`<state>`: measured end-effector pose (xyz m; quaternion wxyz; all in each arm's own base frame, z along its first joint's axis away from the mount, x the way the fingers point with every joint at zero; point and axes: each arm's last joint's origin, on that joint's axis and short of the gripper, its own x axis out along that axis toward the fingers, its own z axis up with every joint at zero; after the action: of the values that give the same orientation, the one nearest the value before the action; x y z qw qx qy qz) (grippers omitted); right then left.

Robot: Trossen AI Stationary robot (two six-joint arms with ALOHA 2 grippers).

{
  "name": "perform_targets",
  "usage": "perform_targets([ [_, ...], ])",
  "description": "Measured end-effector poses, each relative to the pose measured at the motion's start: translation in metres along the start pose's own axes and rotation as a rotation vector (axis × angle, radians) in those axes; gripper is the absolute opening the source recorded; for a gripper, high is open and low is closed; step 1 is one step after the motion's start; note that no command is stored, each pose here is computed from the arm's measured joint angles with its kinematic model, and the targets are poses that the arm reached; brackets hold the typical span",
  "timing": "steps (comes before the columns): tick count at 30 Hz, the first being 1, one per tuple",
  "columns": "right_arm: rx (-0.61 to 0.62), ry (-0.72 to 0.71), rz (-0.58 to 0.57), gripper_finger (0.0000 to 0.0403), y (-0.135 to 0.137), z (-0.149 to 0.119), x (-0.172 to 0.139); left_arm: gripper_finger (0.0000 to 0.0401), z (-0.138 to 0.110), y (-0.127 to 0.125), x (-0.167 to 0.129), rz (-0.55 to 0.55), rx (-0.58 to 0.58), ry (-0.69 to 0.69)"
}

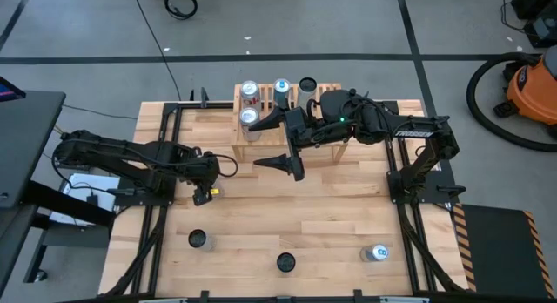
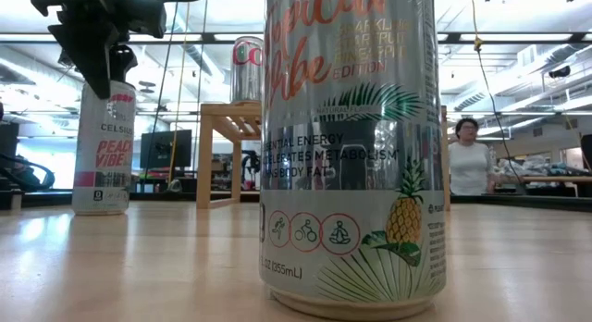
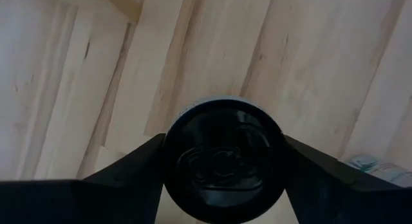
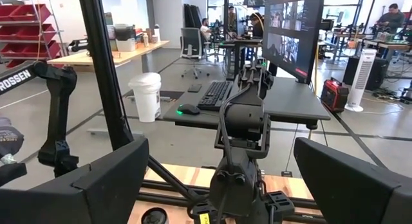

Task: Place canned beverage on shelf
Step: Put the top white-pink soda can on the shelf

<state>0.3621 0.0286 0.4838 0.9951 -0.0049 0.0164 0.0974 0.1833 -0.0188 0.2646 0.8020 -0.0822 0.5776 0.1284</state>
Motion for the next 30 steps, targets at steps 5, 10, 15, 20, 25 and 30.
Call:
perform_targets([
  [5, 0.036, 0.0, 0.0, 0.0398, 0.0, 0.0, 0.0, 0.0267, 0.0, 0.0, 0.0, 0.0, 0.0, 0.0],
  [10, 0.047, 0.0, 0.002, 0.0398, 0.001, 0.0, 0.0, 0.0268, 0.0, 0.0, 0.0, 0.0, 0.0, 0.0],
  [15, 0.113, 0.03, 0.003, 0.0398, 0.001, -0.003, 0.0, 0.0268, 0.0, -0.001, 0.0, -0.009, 0.018, 0.003],
  [20, 0.082, 0.218, 0.02, 0.0398, 0.002, -0.021, -0.003, 0.0268, 0.0, -0.001, 0.0, -0.016, 0.04, 0.002],
  [25, 0.072, 0.392, 0.002, 0.0398, 0.006, -0.037, -0.007, 0.0268, 0.0, -0.001, 0.0, -0.018, 0.07, 0.0],
  [30, 0.053, 0.483, -0.046, 0.0398, 0.015, -0.046, -0.009, 0.0268, 0.0, -0.001, 0.0, -0.02, 0.091, -0.002],
])
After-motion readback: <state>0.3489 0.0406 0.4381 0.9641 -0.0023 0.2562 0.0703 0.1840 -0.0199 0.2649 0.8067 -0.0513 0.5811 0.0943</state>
